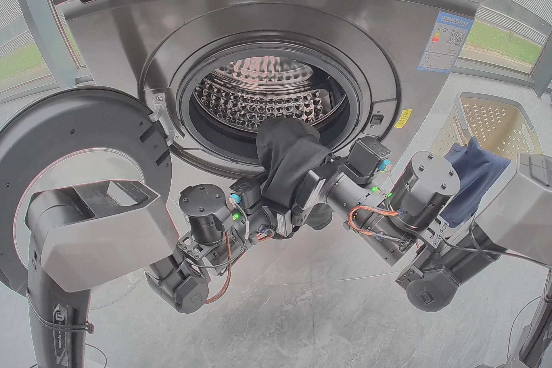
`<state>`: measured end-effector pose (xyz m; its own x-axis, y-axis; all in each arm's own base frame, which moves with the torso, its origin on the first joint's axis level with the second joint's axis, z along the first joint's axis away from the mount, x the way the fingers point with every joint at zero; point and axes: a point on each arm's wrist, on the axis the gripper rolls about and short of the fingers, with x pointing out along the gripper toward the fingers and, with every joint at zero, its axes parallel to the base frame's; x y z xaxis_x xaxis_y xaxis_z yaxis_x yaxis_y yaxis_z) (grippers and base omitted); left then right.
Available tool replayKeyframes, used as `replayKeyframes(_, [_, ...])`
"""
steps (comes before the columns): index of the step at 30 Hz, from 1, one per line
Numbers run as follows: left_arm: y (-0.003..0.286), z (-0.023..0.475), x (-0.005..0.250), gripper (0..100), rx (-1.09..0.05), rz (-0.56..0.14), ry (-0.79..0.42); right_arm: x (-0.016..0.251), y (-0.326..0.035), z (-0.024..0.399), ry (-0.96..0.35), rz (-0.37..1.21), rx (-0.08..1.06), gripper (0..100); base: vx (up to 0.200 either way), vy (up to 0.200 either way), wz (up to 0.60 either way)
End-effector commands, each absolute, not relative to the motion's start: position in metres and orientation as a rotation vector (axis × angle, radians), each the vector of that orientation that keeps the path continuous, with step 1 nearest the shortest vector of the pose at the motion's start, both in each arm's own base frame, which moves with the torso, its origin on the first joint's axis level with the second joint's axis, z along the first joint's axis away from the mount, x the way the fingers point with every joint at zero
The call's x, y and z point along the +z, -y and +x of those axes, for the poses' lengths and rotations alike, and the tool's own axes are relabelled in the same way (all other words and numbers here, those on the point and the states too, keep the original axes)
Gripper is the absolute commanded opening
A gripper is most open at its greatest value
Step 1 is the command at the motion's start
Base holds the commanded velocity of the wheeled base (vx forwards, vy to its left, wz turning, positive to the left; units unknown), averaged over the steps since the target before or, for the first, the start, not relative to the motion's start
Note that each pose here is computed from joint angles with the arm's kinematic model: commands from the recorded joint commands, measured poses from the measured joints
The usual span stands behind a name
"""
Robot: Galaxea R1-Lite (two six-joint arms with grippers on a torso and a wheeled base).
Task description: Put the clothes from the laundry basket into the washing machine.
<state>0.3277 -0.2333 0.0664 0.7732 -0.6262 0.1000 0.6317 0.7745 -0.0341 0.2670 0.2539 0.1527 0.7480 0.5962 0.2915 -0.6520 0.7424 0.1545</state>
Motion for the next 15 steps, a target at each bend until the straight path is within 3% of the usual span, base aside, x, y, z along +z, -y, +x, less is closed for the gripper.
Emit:
replayKeyframes(1, [0.236,0.329,0.061,100,-0.684,-0.065,0.076,0.157,-0.254,0.264,0.238,0.261,0.697,0,0.0,0.0,0.0])
replayKeyframes(3, [0.235,0.329,0.061,100,-0.682,-0.066,0.078,0.156,-0.254,0.264,0.237,0.26,0.697,0,0.0,0.0,0.0])
replayKeyframes(4, [0.235,0.329,0.061,0,-0.682,-0.066,0.078,0.157,-0.254,0.264,0.238,0.261,0.695,0,0.0,0.0,0.0])
replayKeyframes(12, [0.231,0.331,0.068,0,-0.655,-0.098,0.086,0.156,-0.247,0.268,0.235,0.264,0.676,0,0.0,0.0,0.0])
replayKeyframes(15, [0.226,0.33,0.082,0,-0.634,-0.113,0.114,0.154,-0.239,0.273,0.223,0.272,0.647,0,0.0,0.0,0.0])
